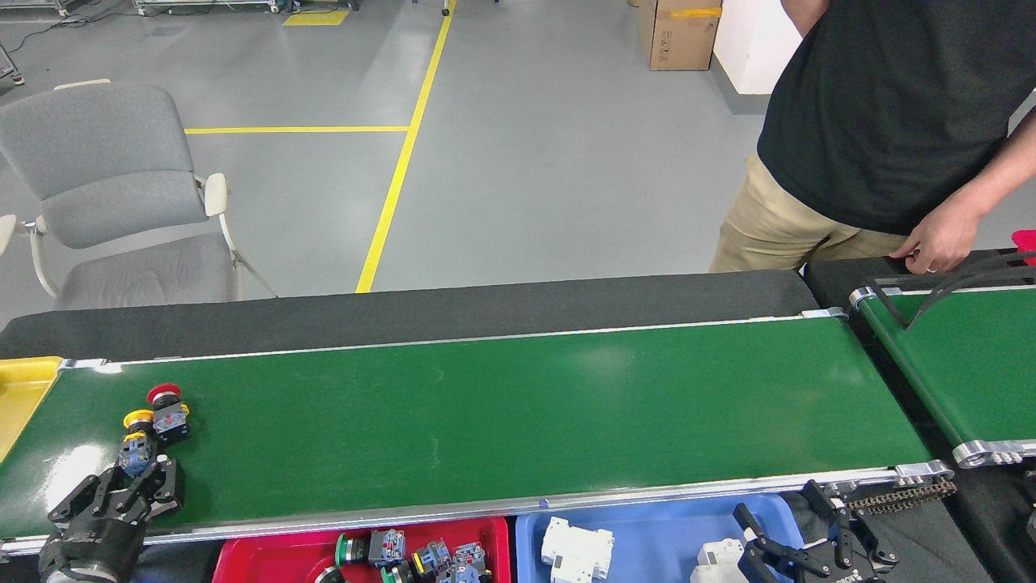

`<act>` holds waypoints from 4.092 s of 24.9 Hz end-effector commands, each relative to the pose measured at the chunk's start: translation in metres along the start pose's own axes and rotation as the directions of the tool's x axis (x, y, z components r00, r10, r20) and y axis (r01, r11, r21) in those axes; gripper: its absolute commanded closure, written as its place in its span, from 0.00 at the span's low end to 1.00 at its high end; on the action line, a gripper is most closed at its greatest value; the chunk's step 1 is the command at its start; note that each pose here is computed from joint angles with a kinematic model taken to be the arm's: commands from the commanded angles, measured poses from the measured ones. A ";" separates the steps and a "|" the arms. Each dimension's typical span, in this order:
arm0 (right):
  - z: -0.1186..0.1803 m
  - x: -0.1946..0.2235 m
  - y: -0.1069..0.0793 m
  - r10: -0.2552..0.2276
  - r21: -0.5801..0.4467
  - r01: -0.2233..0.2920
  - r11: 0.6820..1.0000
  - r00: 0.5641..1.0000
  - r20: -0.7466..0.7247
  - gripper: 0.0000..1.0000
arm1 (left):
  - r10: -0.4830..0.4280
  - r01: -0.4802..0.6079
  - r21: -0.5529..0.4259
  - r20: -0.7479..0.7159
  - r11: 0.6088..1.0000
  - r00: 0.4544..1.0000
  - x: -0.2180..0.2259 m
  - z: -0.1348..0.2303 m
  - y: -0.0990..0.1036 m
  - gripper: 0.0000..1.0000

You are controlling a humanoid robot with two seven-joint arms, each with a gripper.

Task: Pick switch part from conveyor to tray

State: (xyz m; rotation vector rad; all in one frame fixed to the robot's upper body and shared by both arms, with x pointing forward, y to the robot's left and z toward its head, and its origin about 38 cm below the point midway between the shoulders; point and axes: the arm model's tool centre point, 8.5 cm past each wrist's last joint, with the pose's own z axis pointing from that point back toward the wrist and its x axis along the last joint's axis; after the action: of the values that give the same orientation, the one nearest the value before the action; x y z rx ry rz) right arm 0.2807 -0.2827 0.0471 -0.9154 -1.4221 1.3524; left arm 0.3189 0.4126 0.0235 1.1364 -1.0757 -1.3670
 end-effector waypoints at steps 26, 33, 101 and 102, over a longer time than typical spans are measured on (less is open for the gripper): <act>-0.001 -0.005 -0.008 0.000 -0.025 0.000 1.000 1.000 -0.018 0.00 | 0.047 -0.043 0.045 -0.088 0.998 0.995 0.033 0.084 0.001 0.00; -0.001 -0.004 -0.008 -0.002 -0.027 0.002 1.000 1.000 -0.018 0.00 | 0.020 -0.011 0.069 -0.125 0.998 0.992 0.011 0.047 0.014 0.00; 0.043 -0.058 -0.024 -0.008 -0.060 -0.012 0.998 0.943 -0.333 0.00 | 0.038 -0.047 0.099 0.086 0.994 0.996 0.090 0.022 0.055 0.00; 0.045 -0.058 -0.022 -0.008 -0.055 -0.011 0.998 0.943 -0.333 0.00 | 0.040 -0.046 0.097 0.068 0.994 0.997 0.086 0.028 0.053 0.00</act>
State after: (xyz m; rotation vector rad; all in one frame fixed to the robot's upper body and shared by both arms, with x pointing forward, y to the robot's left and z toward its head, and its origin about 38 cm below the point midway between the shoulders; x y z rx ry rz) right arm 0.2564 -0.3507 0.0573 -1.0976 -1.1910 1.1117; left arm 0.2975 0.3162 0.0631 1.0906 -1.2252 -1.3657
